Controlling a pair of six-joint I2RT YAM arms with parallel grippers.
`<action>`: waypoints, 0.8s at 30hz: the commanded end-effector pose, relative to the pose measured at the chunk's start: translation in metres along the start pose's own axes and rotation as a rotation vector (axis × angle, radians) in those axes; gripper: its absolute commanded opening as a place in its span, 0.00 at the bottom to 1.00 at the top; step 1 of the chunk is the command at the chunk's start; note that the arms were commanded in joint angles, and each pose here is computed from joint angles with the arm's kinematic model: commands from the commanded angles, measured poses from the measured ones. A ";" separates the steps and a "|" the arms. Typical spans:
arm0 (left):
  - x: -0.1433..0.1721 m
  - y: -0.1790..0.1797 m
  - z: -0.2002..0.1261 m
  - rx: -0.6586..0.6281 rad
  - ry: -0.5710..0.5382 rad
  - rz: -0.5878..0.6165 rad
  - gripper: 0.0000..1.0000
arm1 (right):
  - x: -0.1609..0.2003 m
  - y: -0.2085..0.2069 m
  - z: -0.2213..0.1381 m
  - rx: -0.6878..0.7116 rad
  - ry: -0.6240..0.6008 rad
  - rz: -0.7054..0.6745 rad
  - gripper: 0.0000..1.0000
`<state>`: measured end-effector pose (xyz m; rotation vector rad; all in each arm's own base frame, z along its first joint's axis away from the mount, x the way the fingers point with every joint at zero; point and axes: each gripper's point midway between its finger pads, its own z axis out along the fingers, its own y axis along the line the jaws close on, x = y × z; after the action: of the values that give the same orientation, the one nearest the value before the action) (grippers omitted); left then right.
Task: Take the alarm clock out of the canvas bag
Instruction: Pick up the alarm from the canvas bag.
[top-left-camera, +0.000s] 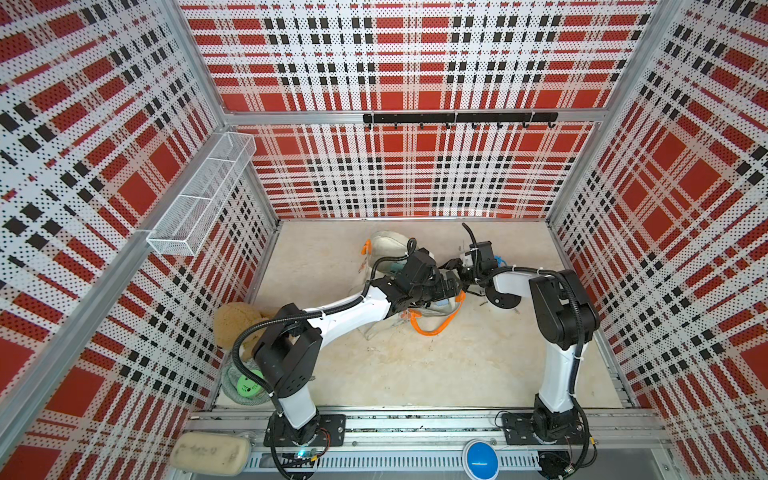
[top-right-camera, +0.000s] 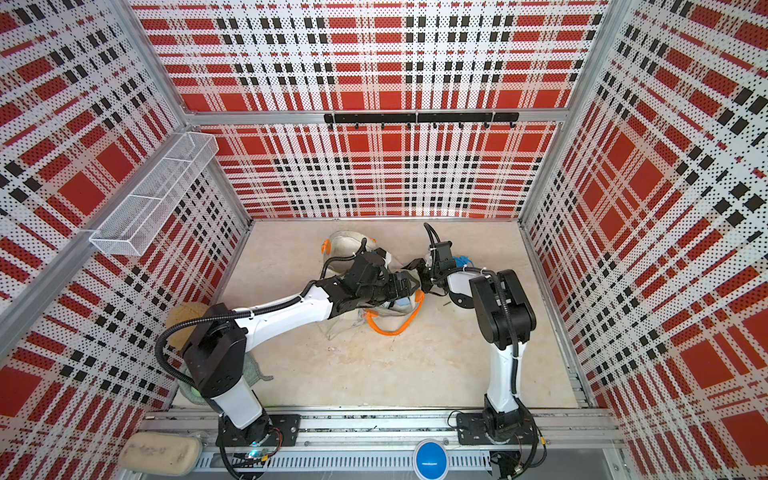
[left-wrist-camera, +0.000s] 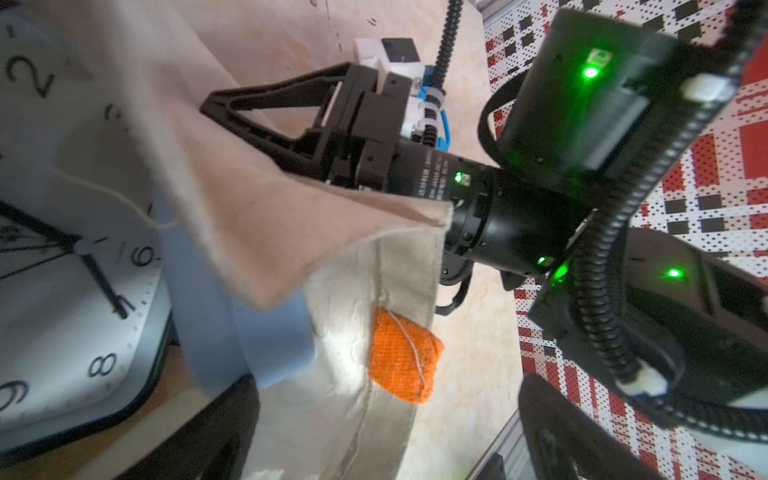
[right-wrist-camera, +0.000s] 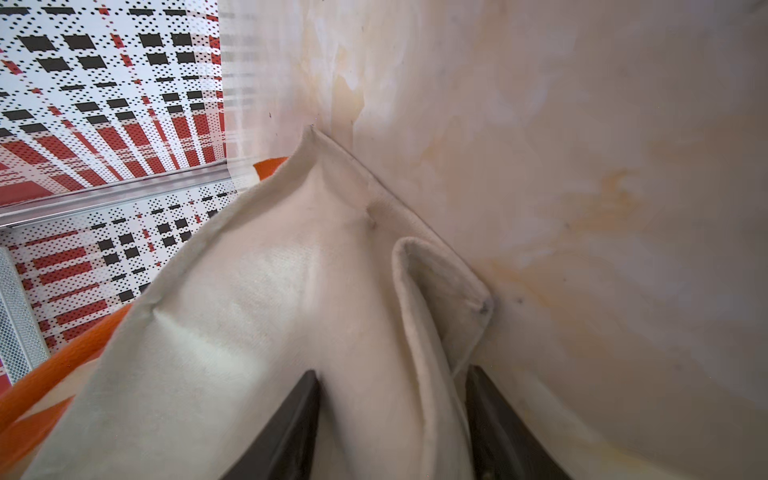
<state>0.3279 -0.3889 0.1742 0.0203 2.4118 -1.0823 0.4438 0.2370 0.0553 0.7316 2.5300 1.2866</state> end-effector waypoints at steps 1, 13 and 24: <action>-0.013 -0.026 0.008 0.100 -0.047 0.033 0.99 | 0.045 -0.047 0.018 0.130 0.158 0.068 0.57; -0.002 0.006 0.027 0.099 -0.071 -0.029 0.99 | 0.052 -0.049 0.020 0.119 0.191 0.071 0.57; -0.011 0.013 0.006 0.068 -0.102 -0.025 0.99 | 0.050 -0.043 0.020 0.111 0.198 0.058 0.57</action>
<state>0.3384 -0.4070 0.1841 0.0131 2.2345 -1.2609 0.4409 0.2405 0.0511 0.7055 2.5521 1.3157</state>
